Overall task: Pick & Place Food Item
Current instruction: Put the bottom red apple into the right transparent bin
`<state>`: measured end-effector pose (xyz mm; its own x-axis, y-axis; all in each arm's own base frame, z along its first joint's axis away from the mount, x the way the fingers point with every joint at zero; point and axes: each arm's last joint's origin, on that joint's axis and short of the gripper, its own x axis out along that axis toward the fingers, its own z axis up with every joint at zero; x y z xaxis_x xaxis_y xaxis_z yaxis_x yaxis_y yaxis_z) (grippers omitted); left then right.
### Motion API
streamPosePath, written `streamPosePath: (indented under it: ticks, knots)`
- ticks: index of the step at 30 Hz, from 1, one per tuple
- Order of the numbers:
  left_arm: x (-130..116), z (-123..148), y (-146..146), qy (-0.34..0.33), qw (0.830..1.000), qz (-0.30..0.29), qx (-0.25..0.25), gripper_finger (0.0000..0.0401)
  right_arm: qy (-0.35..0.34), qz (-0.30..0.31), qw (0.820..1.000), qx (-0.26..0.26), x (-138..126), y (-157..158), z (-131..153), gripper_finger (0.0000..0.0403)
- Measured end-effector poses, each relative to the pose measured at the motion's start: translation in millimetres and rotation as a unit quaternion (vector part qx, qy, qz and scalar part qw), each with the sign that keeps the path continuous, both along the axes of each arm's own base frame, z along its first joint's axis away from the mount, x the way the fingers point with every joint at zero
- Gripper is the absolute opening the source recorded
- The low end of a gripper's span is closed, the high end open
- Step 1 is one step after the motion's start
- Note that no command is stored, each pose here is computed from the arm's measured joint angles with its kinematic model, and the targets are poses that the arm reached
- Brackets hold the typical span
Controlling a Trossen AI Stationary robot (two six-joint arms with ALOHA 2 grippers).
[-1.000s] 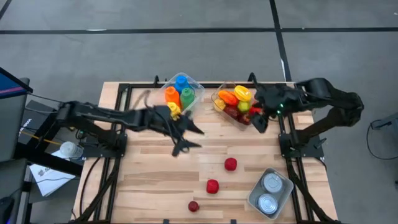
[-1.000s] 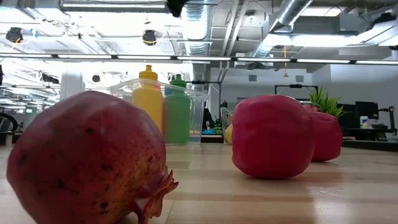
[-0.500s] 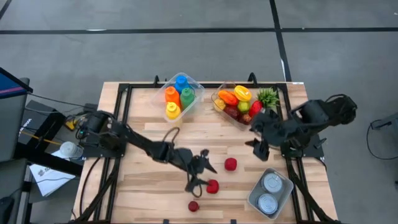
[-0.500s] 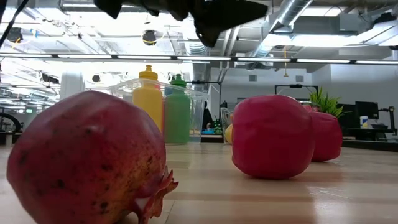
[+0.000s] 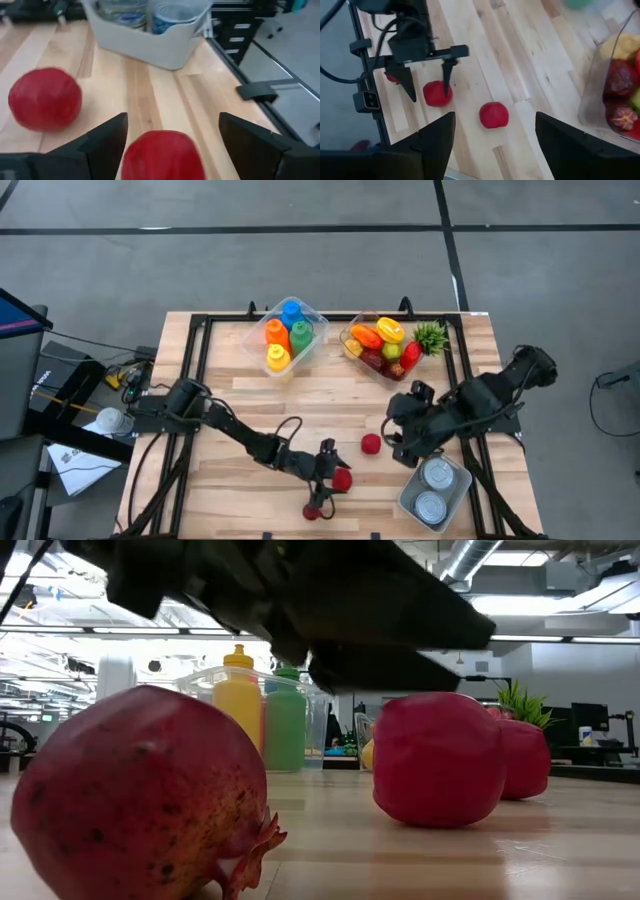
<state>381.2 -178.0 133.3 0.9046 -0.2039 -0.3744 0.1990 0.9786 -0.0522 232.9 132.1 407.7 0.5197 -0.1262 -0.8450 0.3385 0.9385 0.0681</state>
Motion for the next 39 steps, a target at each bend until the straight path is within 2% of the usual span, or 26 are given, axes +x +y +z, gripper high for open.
streamPosePath:
  ticks: [7, 13, 19, 23, 27, 30, 32, 36, 39]
  knots:
    - [7.8, -18.8, -1.8, 0.024, 1.0, 0.01, -0.003, 0.0321, 0.003, 0.0, 1.0, 0.007, 1.5, 12.5, -5.5, 0.0265]
    - [5.8, -31.5, -0.6, 0.061, 0.997, 0.038, -0.015, 0.0312, 0.002, -0.025, 1.0, -0.008, -4.4, 15.0, -7.1, 0.0265]
    - [4.9, -30.7, 2.8, 0.081, 0.994, 0.065, -0.031, 0.028, 0.049, -0.051, 0.997, -0.028, -2.7, 17.6, -40.8, 0.0265]
    - [2.2, -19.6, 4.0, 0.086, 0.993, 0.072, -0.046, 0.0272, 0.078, -0.061, 0.994, -0.036, -1.4, 17.0, -62.1, 0.0265]
    - [-3.4, 27.8, 11.3, 0.067, 0.988, 0.092, -0.107, 0.028, 0.081, -0.079, 0.993, -0.033, 0.0, 17.0, -71.9, 0.0265]
    - [-15.2, 75.1, 22.1, 0.046, 0.986, 0.092, -0.13, 0.0278, 0.077, -0.079, 0.993, -0.03, -0.3, 17.0, -70.8, 0.0265]
    - [-27.8, 114.6, 33.2, 0.015, 0.982, 0.097, -0.164, 0.0276, 0.074, -0.078, 0.994, -0.028, -1.1, 16.5, -69.6, 0.0265]
    - [-65.8, 198.4, 62.3, -0.084, 0.954, 0.106, -0.268, 0.028, 0.069, -0.082, 0.994, -0.027, 0.7, 13.1, -68.2, 0.0265]
    - [-105.1, 250.9, 83.9, -0.163, 0.928, 0.098, -0.32, 0.0284, 0.067, -0.08, 0.994, -0.03, 4.9, 8.6, -68.1, 0.0265]
